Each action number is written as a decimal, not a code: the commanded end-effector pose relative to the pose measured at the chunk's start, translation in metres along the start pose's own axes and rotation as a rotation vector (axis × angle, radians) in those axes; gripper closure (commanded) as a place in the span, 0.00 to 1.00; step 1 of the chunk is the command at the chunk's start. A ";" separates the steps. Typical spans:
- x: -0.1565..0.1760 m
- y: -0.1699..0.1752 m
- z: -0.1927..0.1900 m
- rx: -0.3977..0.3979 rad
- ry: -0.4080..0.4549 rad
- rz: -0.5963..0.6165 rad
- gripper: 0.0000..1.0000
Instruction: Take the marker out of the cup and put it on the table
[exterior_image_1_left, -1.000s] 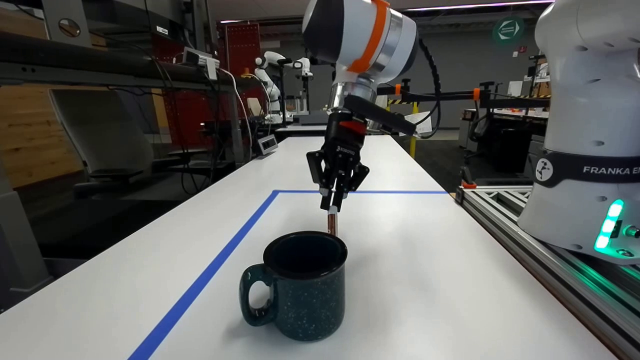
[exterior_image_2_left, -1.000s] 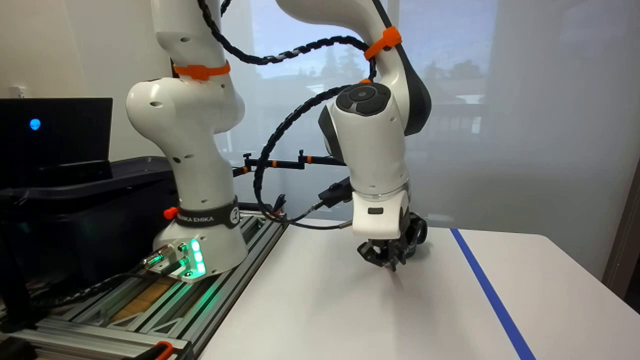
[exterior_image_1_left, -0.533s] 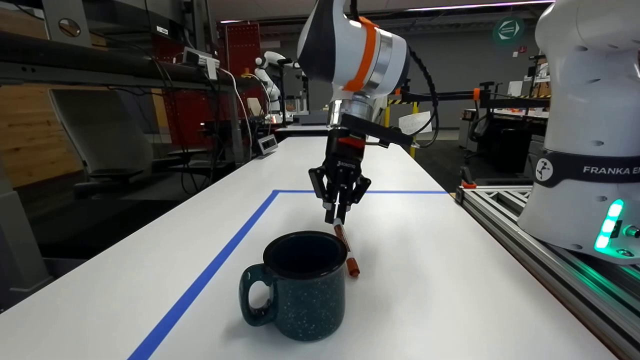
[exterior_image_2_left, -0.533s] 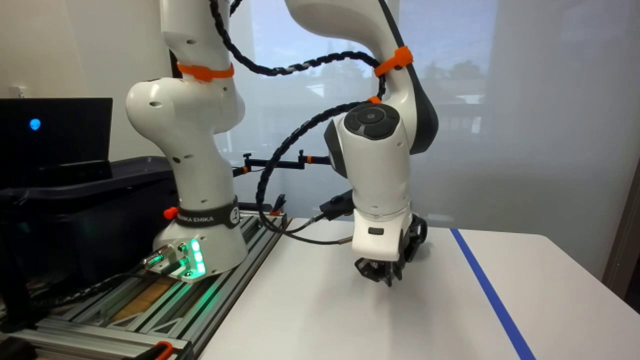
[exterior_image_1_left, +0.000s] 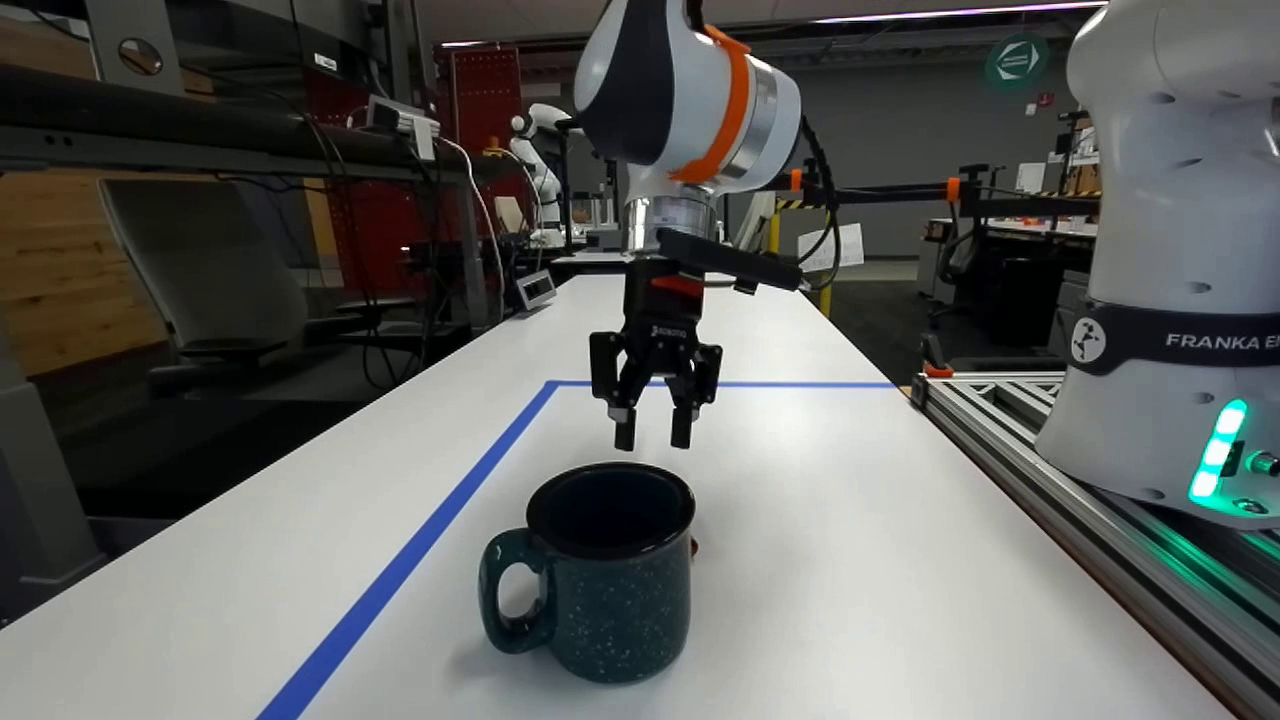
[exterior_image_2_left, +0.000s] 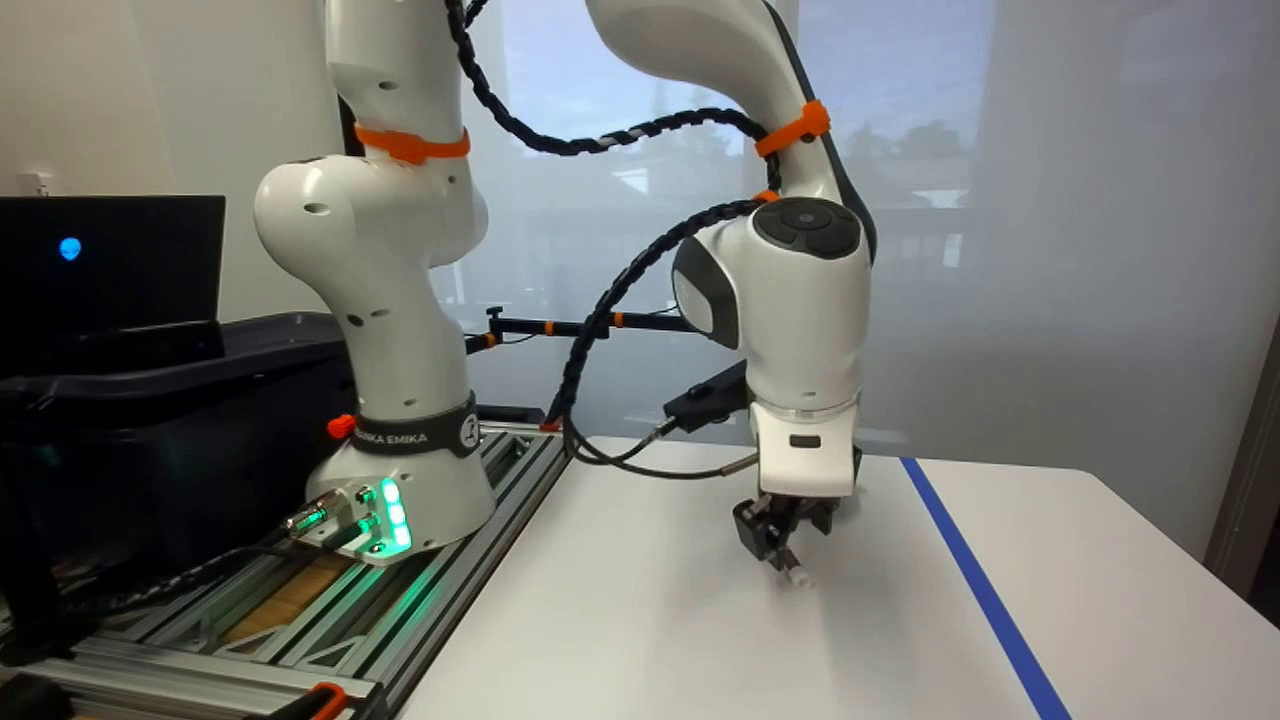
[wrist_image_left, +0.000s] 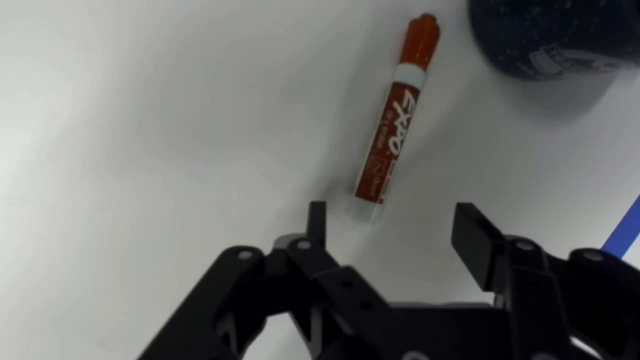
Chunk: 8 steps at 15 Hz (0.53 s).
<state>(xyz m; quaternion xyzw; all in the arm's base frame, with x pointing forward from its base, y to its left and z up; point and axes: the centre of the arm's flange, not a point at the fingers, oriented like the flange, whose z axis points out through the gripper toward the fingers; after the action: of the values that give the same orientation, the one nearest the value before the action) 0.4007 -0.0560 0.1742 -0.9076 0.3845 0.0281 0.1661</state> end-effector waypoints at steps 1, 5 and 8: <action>-0.045 -0.042 -0.042 -0.116 -0.007 -0.175 0.02; -0.081 -0.065 -0.046 -0.286 0.037 -0.338 0.00; -0.098 -0.067 -0.045 -0.387 0.110 -0.436 0.00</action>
<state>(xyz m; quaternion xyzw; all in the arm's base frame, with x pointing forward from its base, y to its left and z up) 0.3863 0.0362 0.1945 -0.9771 0.2064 0.0389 0.0335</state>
